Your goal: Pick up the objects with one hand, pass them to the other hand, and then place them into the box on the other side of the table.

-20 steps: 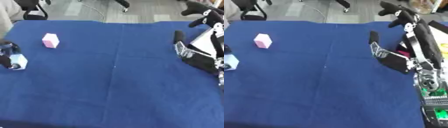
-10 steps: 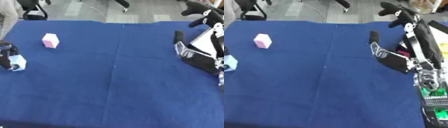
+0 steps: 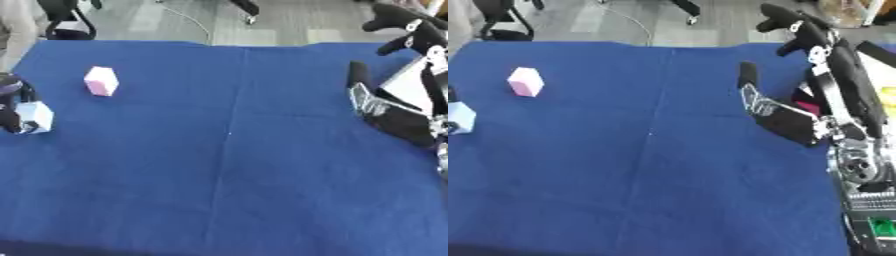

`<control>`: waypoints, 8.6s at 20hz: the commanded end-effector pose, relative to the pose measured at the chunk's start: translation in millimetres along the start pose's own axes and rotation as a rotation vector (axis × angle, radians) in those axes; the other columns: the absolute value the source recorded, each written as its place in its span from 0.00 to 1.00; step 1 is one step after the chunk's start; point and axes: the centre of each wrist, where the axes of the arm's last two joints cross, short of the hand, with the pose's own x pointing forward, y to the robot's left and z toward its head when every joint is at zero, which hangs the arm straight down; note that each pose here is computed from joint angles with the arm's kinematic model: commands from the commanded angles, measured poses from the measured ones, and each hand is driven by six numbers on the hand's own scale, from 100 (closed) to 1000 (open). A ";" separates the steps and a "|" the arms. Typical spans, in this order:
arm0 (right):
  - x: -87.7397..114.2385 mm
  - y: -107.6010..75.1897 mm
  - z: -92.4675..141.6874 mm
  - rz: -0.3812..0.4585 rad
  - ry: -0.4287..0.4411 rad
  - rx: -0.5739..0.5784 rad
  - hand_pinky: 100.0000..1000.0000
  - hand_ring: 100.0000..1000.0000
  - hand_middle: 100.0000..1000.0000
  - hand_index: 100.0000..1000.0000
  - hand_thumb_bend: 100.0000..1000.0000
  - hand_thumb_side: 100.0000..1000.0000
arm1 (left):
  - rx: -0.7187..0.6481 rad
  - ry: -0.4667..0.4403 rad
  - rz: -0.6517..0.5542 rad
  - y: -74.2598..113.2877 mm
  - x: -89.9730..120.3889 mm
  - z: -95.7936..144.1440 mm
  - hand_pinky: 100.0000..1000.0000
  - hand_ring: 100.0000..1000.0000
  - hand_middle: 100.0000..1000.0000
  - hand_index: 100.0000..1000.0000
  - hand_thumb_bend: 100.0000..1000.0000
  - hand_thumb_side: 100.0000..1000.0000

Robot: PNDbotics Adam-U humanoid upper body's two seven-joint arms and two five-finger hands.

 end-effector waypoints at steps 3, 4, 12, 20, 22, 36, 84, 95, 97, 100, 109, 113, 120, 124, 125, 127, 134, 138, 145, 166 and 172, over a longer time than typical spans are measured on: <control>3.8 -7.1 -3.3 0.021 -0.024 -0.017 0.57 0.84 0.69 0.90 0.00 0.28 | 0.224 -0.101 0.026 36.6 14.3 25.9 0.59 0.34 0.33 0.46 0.13 0.03; 3.8 -7.2 -3.4 0.022 -0.025 -0.016 0.57 0.84 0.69 0.90 0.00 0.27 | 0.254 -0.126 0.044 38.4 19.2 28.9 0.57 0.32 0.31 0.44 0.14 0.04; 6.3 -9.0 -8.4 0.055 -0.088 0.024 0.60 0.84 0.70 0.91 0.07 0.23 | 0.532 -0.424 0.365 43.0 90.4 39.6 0.48 0.24 0.25 0.35 0.30 0.06; 14.4 -12.2 -22.0 0.120 -0.178 0.122 0.67 0.88 0.79 0.94 0.19 0.26 | 0.550 -0.911 0.770 36.3 205.6 36.0 0.46 0.24 0.25 0.34 0.34 0.03; 17.0 -13.4 -26.5 0.131 -0.191 0.128 0.67 0.88 0.80 0.95 0.23 0.27 | 0.501 -1.002 0.817 33.4 231.0 34.3 0.46 0.25 0.25 0.34 0.35 0.03; 28.5 -10.8 -38.1 0.113 -0.073 0.131 0.64 0.93 0.81 0.99 0.37 0.43 | 0.347 -1.398 0.831 41.8 307.9 54.7 0.48 0.26 0.26 0.36 0.34 0.03; 29.2 2.3 -35.9 -0.056 0.059 0.440 0.58 0.92 0.76 0.96 0.22 0.50 | 0.396 -1.533 0.672 62.6 330.1 77.0 0.49 0.27 0.27 0.37 0.30 0.01; 30.8 -0.9 -35.7 -0.035 0.049 0.450 0.57 0.90 0.72 0.68 0.06 0.36 | 0.391 -1.563 0.670 66.0 333.2 81.7 0.50 0.28 0.27 0.37 0.30 0.00; 30.9 -0.9 -35.5 -0.033 0.047 0.448 0.57 0.90 0.71 0.66 0.06 0.34 | 0.390 -1.564 0.670 66.1 333.2 81.8 0.50 0.28 0.28 0.37 0.31 0.00; 30.9 -0.9 -35.2 -0.034 0.042 0.454 0.58 0.90 0.70 0.69 0.05 0.32 | 0.389 -1.565 0.676 66.6 333.4 82.0 0.50 0.28 0.28 0.37 0.31 0.00; 29.0 -5.1 -36.0 -0.023 0.017 0.505 0.60 0.90 0.72 0.88 0.14 0.43 | 0.367 -1.573 0.685 66.9 334.7 82.0 0.50 0.28 0.28 0.37 0.31 0.00; 28.7 -7.9 -36.7 -0.020 -0.002 0.530 0.61 0.91 0.73 0.92 0.19 0.46 | 0.361 -1.571 0.687 67.1 334.2 81.0 0.50 0.28 0.32 0.38 0.30 0.00; 27.9 -11.4 -37.8 -0.010 -0.016 0.561 0.63 0.92 0.74 0.94 0.21 0.42 | 0.365 -1.566 0.689 69.7 333.4 80.4 0.50 0.28 0.33 0.38 0.28 0.00; 26.8 -13.3 -38.3 -0.003 -0.024 0.576 0.64 0.92 0.74 0.95 0.21 0.38 | 0.365 -1.561 0.687 71.1 333.5 79.7 0.50 0.28 0.34 0.38 0.28 0.00; 26.6 -13.8 -38.4 -0.002 -0.026 0.579 0.64 0.92 0.74 0.95 0.20 0.37 | 0.366 -1.560 0.687 71.5 333.6 79.6 0.50 0.28 0.34 0.38 0.28 0.00; 26.2 -14.5 -38.5 0.001 -0.029 0.587 0.64 0.92 0.75 0.95 0.18 0.33 | 0.367 -1.559 0.686 72.8 333.7 79.7 0.50 0.28 0.34 0.38 0.28 0.00; 24.0 -17.1 -38.1 0.009 -0.043 0.613 0.65 0.92 0.75 0.95 0.14 0.27 | 0.359 -1.542 0.689 73.9 333.9 76.3 0.50 0.28 0.34 0.38 0.27 0.00; 23.3 -17.8 -38.0 0.013 -0.044 0.623 0.66 0.92 0.75 0.94 0.13 0.26 | 0.367 -1.534 0.692 74.7 332.9 75.2 0.50 0.28 0.34 0.38 0.27 0.00; 23.9 -17.6 -38.5 0.030 -0.036 0.601 0.64 0.90 0.72 0.90 0.10 0.22 | 0.369 -1.557 0.675 76.0 335.3 80.1 0.50 0.28 0.34 0.38 0.27 0.00; 25.9 -15.3 -39.0 0.002 -0.039 0.523 0.59 0.88 0.67 0.79 0.11 0.23 | 0.339 -1.594 0.669 73.9 343.7 84.0 0.51 0.28 0.34 0.38 0.26 0.00; 25.2 -16.4 -39.1 -0.010 -0.011 0.432 0.54 0.84 0.57 0.53 0.06 0.16 | 0.331 -1.597 0.661 72.9 344.4 83.8 0.52 0.29 0.35 0.39 0.28 0.00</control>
